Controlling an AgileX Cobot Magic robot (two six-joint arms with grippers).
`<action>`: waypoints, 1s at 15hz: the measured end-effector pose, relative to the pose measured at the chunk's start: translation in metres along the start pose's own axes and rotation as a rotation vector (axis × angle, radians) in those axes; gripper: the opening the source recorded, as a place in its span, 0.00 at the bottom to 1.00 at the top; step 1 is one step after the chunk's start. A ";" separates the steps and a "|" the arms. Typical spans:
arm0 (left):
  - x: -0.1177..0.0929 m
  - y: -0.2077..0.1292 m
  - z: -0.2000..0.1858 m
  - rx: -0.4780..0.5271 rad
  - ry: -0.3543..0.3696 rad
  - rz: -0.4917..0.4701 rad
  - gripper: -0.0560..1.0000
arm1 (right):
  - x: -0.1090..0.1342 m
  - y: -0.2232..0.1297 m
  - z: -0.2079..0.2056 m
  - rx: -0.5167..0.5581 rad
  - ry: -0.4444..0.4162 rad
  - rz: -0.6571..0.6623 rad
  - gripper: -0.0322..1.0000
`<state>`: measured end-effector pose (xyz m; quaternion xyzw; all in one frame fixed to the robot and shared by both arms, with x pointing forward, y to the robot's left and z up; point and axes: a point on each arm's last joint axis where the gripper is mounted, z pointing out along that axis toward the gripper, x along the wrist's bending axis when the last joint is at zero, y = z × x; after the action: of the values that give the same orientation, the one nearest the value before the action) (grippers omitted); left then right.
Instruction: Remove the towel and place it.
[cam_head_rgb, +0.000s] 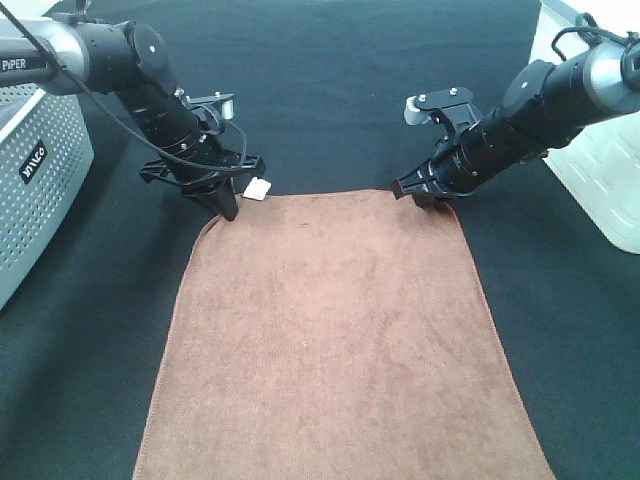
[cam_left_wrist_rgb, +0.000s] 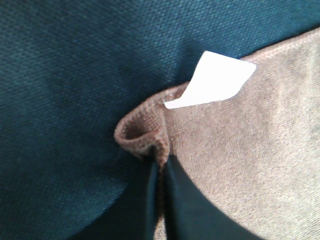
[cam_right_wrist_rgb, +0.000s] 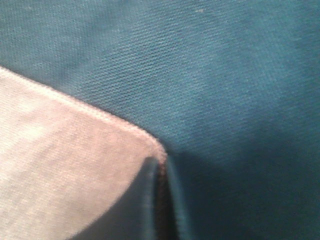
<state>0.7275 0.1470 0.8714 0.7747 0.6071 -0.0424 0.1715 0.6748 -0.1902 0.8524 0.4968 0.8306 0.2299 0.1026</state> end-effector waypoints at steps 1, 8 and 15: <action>0.000 0.000 0.000 0.000 0.002 0.002 0.06 | 0.000 0.000 0.000 0.003 -0.003 -0.009 0.03; 0.001 0.012 -0.011 -0.047 0.078 0.074 0.05 | 0.000 0.009 -0.011 -0.036 -0.038 -0.061 0.03; -0.008 0.048 -0.054 -0.267 0.138 0.150 0.05 | -0.010 0.070 -0.040 -0.252 -0.114 -0.095 0.03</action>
<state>0.7641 0.1470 0.9341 0.7894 0.5581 0.1048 0.2334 0.7183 -0.1820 0.9208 0.4522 0.8105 0.2988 0.2219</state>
